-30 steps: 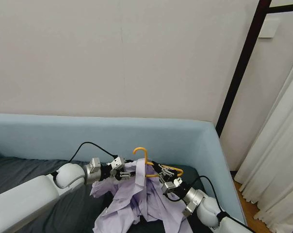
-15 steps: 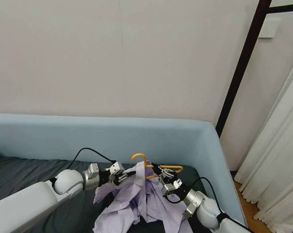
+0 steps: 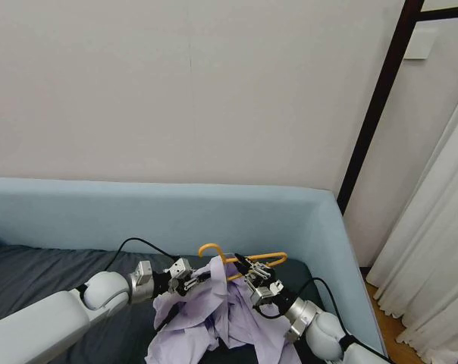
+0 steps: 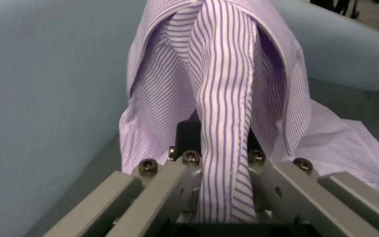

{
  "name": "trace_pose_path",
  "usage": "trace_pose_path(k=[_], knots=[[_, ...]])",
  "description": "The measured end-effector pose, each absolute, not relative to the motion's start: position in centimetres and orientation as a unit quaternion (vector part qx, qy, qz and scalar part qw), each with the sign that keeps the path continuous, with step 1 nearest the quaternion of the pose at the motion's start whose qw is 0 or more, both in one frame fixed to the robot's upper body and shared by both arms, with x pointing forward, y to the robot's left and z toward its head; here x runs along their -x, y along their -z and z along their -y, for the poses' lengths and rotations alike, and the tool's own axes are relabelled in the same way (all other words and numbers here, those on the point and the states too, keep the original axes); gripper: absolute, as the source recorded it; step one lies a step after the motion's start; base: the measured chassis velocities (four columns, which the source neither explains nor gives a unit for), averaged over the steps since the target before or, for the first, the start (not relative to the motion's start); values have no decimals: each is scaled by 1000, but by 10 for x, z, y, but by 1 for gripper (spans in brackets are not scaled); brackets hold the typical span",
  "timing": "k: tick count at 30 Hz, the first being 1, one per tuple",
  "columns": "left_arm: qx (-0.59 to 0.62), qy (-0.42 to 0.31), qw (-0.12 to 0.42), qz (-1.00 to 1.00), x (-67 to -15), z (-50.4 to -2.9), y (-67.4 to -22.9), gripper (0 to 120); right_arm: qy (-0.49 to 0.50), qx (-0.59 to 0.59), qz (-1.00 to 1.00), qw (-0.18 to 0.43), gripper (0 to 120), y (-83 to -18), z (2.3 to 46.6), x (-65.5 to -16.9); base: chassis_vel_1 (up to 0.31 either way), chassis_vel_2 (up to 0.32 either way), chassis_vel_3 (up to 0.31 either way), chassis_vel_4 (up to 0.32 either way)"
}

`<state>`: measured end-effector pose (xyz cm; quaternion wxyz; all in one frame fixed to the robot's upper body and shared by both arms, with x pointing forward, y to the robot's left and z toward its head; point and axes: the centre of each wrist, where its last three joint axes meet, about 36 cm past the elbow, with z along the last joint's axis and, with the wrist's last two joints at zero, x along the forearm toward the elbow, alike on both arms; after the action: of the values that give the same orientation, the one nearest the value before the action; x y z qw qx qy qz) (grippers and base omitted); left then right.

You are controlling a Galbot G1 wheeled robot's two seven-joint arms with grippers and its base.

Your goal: Pick up the clothes from the sofa and hang them on the clothes hanger.

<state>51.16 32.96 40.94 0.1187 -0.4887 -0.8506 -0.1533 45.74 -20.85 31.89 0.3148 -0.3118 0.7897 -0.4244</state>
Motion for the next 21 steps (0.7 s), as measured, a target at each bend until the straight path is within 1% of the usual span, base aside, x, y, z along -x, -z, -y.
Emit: trace_pose_path(k=[4, 5, 9, 10, 11, 13, 14, 15, 18, 20, 21], knots=[[478, 134, 119, 860, -515, -332, -404, 1, 405, 316, -802, 303, 52, -318, 208, -445, 0, 0, 0, 0], [478, 134, 119, 860, -515, -332, -404, 1, 405, 316, -802, 303, 52, -318, 208, -445, 0, 0, 0, 0], [468, 113, 121, 868, -517, -339, -397, 1, 389, 317, -817, 286, 70, -321, 212, -435, 0, 0, 0, 0], [468, 113, 121, 868, -517, -339, -397, 1, 389, 317, -817, 286, 70, -321, 212, -435, 0, 0, 0, 0], [465, 105, 122, 870, -517, -341, -395, 1, 383, 317, -822, 279, 73, -321, 213, -432, 0, 0, 0, 0], [460, 90, 121, 875, -514, -346, -388, 1, 362, 320, -839, 252, 84, -319, 211, -423, 0, 0, 0, 0], [459, 82, 123, 876, -512, -348, -385, 1, 351, 321, -847, 237, 87, -317, 210, -419, 0, 0, 0, 0], [459, 82, 123, 876, -512, -348, -385, 1, 351, 321, -847, 237, 87, -317, 210, -419, 0, 0, 0, 0], [461, 60, 126, 876, -507, -350, -373, 1, 323, 313, -875, 181, 98, -309, 210, -407, 0, 0, 0, 0], [462, 40, 126, 877, -505, -351, -362, 1, 306, 302, -894, 127, 100, -304, 208, -400, 0, 0, 0, 0], [462, 40, 126, 877, -505, -351, -362, 1, 306, 302, -894, 127, 100, -304, 208, -400, 0, 0, 0, 0]])
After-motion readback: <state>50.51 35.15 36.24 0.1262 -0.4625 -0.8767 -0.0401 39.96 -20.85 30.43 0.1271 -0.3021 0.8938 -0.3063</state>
